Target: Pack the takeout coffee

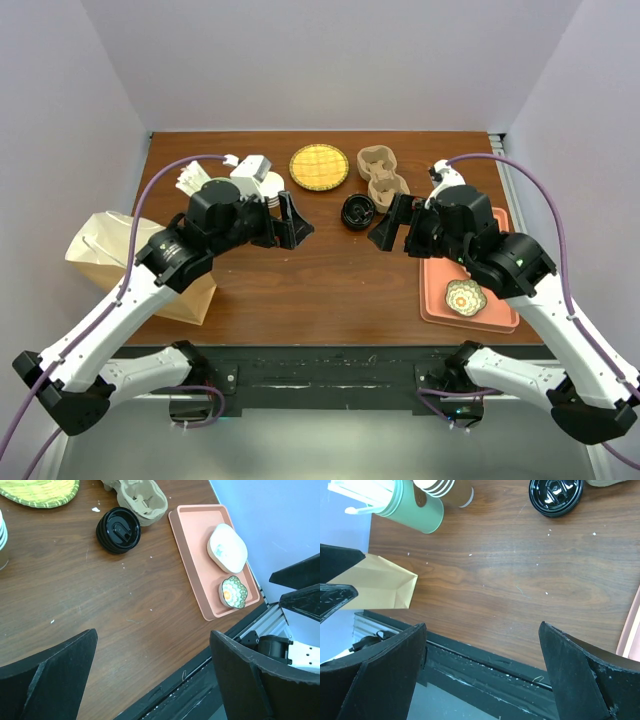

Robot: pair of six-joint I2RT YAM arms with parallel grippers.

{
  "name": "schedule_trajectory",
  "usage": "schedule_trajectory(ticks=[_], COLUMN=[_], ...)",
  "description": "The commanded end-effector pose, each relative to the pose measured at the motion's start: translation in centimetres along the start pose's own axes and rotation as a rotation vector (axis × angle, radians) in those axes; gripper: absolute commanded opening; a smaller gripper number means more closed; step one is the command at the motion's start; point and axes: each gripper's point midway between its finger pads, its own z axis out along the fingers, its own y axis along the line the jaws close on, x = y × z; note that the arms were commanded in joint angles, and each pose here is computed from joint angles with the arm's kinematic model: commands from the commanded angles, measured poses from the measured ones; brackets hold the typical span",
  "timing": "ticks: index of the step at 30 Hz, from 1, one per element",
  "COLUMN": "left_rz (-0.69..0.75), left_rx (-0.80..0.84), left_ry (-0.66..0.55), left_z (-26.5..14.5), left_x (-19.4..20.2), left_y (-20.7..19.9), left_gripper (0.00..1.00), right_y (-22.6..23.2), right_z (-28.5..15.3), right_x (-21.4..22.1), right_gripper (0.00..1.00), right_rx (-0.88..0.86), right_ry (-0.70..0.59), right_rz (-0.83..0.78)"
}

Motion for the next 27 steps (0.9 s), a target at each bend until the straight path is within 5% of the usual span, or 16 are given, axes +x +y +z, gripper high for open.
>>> schedule_trajectory(ticks=[1,14,20,24,27], left_rz=[0.031,0.169,0.300,0.342,0.353], left_rx=[-0.008,-0.403,-0.565,-0.616,-0.622], left_ry=[-0.060,-0.038,0.078,0.163,0.196], left_z=[-1.1,2.9,8.2,11.3,13.0], left_x=[-1.3,-3.0,-5.7,-5.8,-6.2], left_y=[0.1,6.8,10.0,12.4,13.9], left_gripper=[1.00,0.94,0.69,0.41,0.37], right_y=[0.7,1.0,2.3,3.2,3.4], right_z=[-0.8,-1.0,-1.8,-1.7,-1.6], right_x=[-0.8,-1.2,-1.9,-1.9,-2.1], right_gripper=[0.99,0.98,0.90,0.78,0.75], right_rx=[-0.038,-0.055,-0.143,-0.185,-0.185], right_ry=[-0.044,-0.049,-0.091,-0.079,-0.073], right_rz=[0.033,-0.013,-0.034,-0.081,-0.109])
